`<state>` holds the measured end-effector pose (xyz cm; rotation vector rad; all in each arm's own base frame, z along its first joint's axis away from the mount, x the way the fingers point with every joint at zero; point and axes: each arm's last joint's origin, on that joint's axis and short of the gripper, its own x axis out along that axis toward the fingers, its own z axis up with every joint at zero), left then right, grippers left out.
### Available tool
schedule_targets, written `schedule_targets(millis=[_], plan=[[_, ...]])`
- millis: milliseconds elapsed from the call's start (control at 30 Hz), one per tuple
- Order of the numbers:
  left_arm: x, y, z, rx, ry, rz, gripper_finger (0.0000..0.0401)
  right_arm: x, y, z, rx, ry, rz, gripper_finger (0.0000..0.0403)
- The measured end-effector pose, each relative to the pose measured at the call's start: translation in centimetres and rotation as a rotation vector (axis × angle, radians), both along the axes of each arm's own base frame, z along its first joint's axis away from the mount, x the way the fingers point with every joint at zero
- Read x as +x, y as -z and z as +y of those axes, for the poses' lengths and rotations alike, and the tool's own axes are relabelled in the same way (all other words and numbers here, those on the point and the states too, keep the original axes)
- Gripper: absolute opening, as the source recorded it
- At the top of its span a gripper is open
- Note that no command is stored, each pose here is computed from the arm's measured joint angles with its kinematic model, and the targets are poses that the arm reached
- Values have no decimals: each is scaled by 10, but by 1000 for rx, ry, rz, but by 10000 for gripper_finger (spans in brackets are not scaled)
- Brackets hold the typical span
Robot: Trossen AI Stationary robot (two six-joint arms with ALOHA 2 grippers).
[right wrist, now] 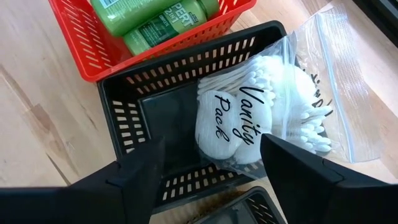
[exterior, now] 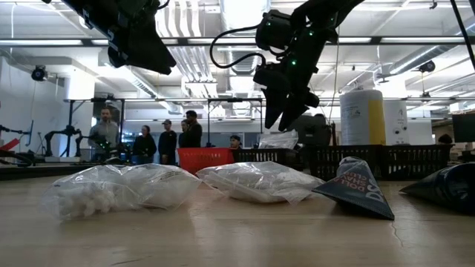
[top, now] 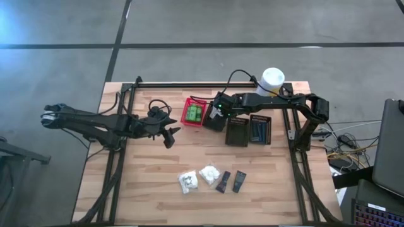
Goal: Pick & Place Travel size toiletries
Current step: Put the cotton pack into the left black bin
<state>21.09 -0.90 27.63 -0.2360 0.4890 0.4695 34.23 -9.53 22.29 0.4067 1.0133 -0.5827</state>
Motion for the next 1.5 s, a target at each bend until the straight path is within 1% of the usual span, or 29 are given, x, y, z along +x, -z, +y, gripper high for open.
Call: schedule_targets(millis=[400,633,800,1000,1200,1367,1433,1500], plan=[[0,0,0,0,0,4,183,0,0,0,3,-3,-1,303],[-1,2,0,-3,0,22,183,1,1,9,8,-27,14,326],[-1,2,0,-3,0,22,183,1,1,9,8,-28,15,344],[-1,2,0,-3,0,21,183,-1,2,13,15,-35,49,360],[-1,2,0,-9,6,21,183,-1,2,21,19,-57,64,354],[-1,3,-1,-42,27,27,183,-6,0,42,25,-125,120,338],[-2,4,-2,-61,50,39,183,-7,-1,52,19,-165,130,331],[-1,5,-4,-97,99,45,183,-7,-2,60,13,-198,130,325]])
